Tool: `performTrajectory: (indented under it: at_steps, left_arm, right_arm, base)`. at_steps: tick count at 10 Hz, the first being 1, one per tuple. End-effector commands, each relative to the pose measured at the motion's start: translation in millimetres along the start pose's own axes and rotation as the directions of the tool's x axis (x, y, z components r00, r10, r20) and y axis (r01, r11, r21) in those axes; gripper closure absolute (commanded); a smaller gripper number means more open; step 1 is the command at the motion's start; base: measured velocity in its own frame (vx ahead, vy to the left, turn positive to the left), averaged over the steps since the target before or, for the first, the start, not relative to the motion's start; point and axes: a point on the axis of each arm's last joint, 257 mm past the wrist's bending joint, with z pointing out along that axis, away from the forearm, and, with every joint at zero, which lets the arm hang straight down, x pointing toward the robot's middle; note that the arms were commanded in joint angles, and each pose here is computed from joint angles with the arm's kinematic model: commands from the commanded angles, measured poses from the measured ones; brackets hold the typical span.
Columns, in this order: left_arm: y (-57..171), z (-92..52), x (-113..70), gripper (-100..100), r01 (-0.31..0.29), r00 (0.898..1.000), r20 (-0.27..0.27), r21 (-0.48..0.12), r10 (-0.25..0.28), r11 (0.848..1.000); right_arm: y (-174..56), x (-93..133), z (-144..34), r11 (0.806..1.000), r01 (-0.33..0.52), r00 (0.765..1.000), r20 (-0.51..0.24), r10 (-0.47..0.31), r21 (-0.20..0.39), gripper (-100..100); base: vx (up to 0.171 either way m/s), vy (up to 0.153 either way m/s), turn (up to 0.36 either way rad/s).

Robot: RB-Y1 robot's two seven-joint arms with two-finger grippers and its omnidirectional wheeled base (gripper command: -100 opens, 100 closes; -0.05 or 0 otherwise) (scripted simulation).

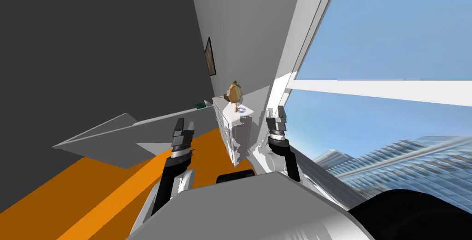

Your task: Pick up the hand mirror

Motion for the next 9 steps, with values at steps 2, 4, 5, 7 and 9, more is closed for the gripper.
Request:
performTrajectory:
  at_steps: [2,4,5,7,9]
  left_arm:
    - [0.0,0.0,0.0,0,0.000,1.000,0.000,0.000,0.000,1.000]
    - [0.0,0.0,0.0,0,0.000,1.000,0.000,0.000,0.000,1.000]
    - [0.0,0.0,0.0,0,0.000,1.000,0.000,0.000,0.000,1.000]
    - [0.0,0.0,0.1,0,0.000,1.000,0.000,0.000,0.000,1.000]
    - [-0.1,0.0,0.1,0,0.000,1.000,0.000,0.000,0.000,1.000]
  right_arm:
    - [2.0,5.8,2.8,0.999,0.054,0.997,-0.060,-0.054,-0.009,-100]
    - [4.8,10.0,7.2,0.992,0.121,0.986,-0.111,-0.123,-0.027,-100]
    - [6.4,11.4,10.1,0.986,0.161,0.977,-0.132,-0.164,-0.039,-100]
    - [10.0,13.0,17.1,0.966,0.250,0.951,-0.168,-0.258,-0.069,-100]
    - [13.8,12.6,25.1,0.931,0.349,0.912,-0.189,-0.363,-0.103,-100]
  base:
    - [0.008,0.067,-0.073]
    - [0.038,0.168,-0.132]
    - [0.047,0.200,-0.184]
    - [0.041,0.238,-0.194]
    - [0.025,0.290,-0.237]
